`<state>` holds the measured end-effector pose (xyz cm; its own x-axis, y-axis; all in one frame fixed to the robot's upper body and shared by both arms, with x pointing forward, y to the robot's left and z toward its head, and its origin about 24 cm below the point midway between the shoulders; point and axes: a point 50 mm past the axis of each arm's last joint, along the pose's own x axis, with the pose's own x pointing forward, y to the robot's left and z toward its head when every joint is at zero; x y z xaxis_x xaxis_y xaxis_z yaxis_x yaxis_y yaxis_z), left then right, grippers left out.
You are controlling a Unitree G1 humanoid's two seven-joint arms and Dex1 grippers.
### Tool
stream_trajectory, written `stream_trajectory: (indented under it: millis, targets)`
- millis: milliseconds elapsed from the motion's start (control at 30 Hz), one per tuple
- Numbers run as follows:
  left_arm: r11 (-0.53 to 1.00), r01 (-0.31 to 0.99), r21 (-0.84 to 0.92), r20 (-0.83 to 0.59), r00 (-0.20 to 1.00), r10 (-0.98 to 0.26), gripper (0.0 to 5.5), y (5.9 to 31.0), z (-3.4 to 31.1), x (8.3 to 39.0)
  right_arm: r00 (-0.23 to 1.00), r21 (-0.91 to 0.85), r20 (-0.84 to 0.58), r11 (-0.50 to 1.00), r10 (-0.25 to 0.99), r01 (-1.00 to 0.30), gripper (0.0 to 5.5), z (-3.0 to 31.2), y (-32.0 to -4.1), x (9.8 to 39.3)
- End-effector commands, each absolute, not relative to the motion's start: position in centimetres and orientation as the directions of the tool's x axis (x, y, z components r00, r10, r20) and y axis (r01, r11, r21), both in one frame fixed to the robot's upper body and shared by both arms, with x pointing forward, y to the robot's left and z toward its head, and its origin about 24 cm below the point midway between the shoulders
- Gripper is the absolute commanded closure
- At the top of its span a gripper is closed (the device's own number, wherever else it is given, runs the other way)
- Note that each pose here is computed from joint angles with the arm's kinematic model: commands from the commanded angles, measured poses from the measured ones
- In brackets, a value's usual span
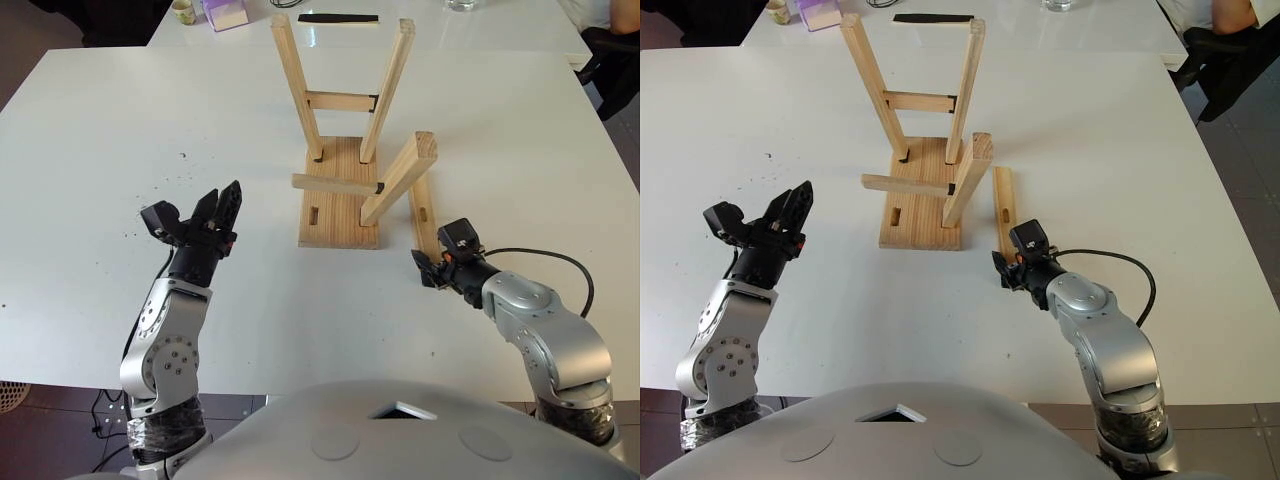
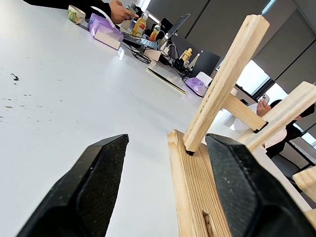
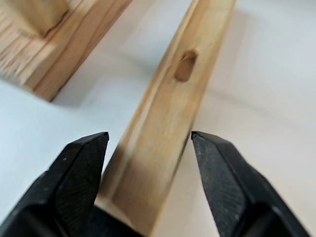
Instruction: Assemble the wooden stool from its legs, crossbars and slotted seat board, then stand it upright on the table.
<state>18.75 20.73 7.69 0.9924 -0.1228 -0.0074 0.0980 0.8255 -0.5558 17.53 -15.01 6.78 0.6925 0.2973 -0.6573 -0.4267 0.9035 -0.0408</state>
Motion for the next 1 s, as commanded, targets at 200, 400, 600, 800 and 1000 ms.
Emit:
stream_trajectory:
  millis: [200,400,600,800,1000]
  targets:
    - [0.831,0.120,-0.543,-0.017,0.988,-0.154,2.61,20.5,7.7,19.2,0.605,-0.112,-0.773,0.899,0.190,-0.424,2.65,3.9,-16.0,15.3]
    - [0.835,0.113,-0.539,-0.008,0.990,-0.139,2.61,20.6,7.7,19.5,0.656,-0.161,-0.746,0.925,0.115,-0.345,3.32,3.3,-17.3,16.0]
    - [0.845,0.121,-0.522,0.039,0.992,-0.118,2.61,21.0,8.4,20.7,0.766,-0.090,-0.633,0.972,0.111,-0.215,3.38,4.0,-17.1,18.7]
    - [0.833,0.244,-0.497,0.264,0.957,-0.123,2.61,21.4,14.5,22.9,0.942,0.076,-0.332,0.997,0.049,-0.026,3.44,9.9,-21.9,27.7]
    - [0.715,0.474,-0.514,0.446,0.859,-0.250,2.61,20.0,20.6,24.7,0.967,0.408,0.106,0.877,0.232,-0.255,3.44,20.1,-23.0,32.0]
